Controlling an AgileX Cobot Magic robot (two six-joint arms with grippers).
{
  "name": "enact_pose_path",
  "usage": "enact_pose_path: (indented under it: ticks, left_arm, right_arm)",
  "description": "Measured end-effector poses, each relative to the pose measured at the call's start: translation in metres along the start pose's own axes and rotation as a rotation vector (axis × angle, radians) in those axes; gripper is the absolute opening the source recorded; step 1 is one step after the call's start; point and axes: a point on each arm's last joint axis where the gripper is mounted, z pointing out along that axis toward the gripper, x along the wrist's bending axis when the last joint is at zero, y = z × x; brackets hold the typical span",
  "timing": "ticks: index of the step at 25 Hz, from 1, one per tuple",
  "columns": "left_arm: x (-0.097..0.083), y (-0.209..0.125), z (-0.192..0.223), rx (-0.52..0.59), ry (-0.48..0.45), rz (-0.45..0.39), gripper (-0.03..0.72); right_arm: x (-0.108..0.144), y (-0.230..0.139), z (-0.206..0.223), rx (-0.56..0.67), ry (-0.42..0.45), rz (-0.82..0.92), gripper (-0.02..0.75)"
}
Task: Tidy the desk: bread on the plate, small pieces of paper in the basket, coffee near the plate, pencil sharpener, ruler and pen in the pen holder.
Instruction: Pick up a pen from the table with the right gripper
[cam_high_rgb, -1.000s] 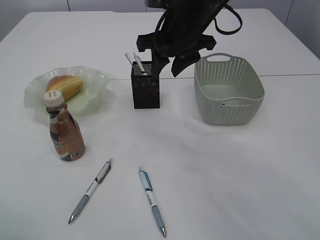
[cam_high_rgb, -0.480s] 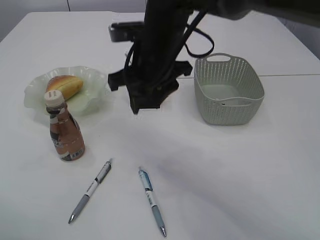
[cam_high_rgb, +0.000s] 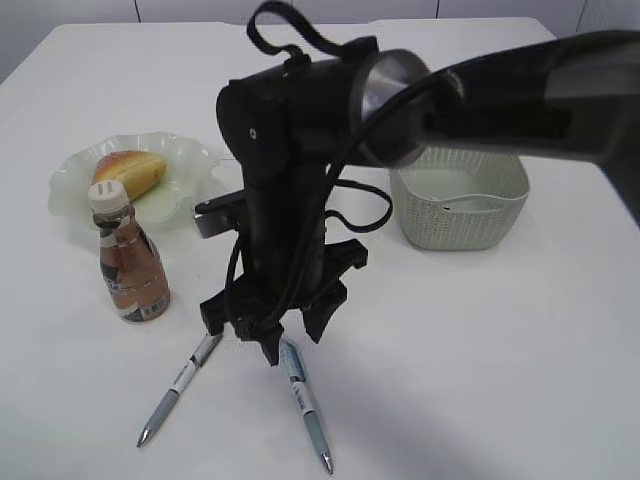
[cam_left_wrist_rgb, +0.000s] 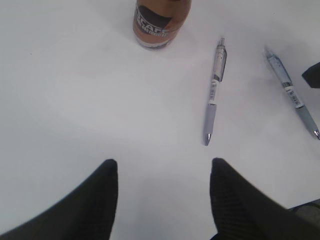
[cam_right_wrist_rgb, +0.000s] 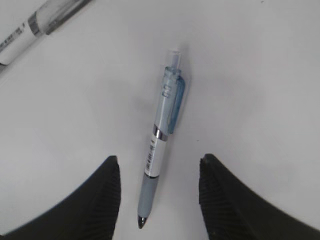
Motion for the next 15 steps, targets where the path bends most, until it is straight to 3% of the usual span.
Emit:
enact_pose_path:
  ticks: [15]
  left_arm:
    - [0.0,-0.001,0.0,0.008,-0.001,0.0,0.432]
  right_arm:
    - [0.002,0.005,0.05,0.081,0.005,0.07,0.373]
